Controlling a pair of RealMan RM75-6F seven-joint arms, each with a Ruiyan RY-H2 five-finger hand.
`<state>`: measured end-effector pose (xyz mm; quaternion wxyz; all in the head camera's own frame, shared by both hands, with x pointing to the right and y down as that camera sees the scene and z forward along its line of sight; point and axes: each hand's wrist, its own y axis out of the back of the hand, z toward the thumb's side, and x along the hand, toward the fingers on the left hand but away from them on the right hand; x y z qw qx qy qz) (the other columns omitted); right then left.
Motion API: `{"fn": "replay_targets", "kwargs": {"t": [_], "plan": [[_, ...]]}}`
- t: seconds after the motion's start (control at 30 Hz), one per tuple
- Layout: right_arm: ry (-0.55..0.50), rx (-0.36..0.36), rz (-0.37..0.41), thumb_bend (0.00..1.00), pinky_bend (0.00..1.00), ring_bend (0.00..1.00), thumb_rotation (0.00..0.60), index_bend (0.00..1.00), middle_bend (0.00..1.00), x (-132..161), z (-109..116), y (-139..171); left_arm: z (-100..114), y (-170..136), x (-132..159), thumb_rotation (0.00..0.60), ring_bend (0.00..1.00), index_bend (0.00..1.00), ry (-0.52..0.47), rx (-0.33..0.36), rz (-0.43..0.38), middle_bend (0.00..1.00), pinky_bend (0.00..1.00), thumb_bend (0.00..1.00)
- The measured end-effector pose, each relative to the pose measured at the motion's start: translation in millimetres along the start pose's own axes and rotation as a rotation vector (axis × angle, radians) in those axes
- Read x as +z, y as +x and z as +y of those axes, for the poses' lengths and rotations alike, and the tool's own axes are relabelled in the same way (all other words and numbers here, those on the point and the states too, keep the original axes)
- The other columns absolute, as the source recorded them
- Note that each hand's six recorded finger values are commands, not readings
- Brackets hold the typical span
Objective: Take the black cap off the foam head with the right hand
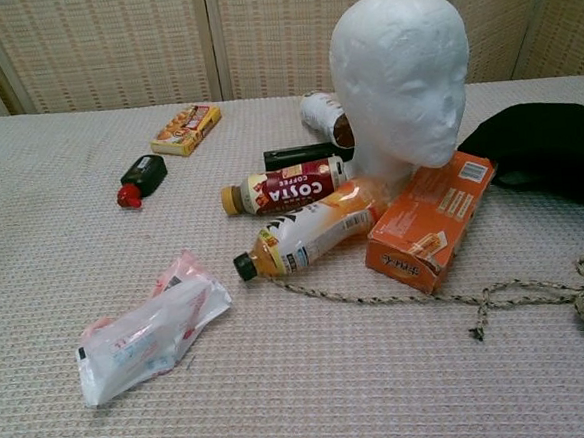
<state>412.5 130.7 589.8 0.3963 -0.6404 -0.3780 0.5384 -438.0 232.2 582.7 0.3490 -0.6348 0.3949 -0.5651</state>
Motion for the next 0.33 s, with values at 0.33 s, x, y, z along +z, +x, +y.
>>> {"fn": "replay_targets", "kwargs": {"t": [0.33], "plan": [[-0.037,-0.015,-0.078,0.0,0.38,0.23,0.445,0.1,0.23,-10.4,10.5,100.3,1.9,0.1,0.5,0.6,0.13,0.14,-0.005,0.015,-0.001,0.1,0.17,0.06]]}}
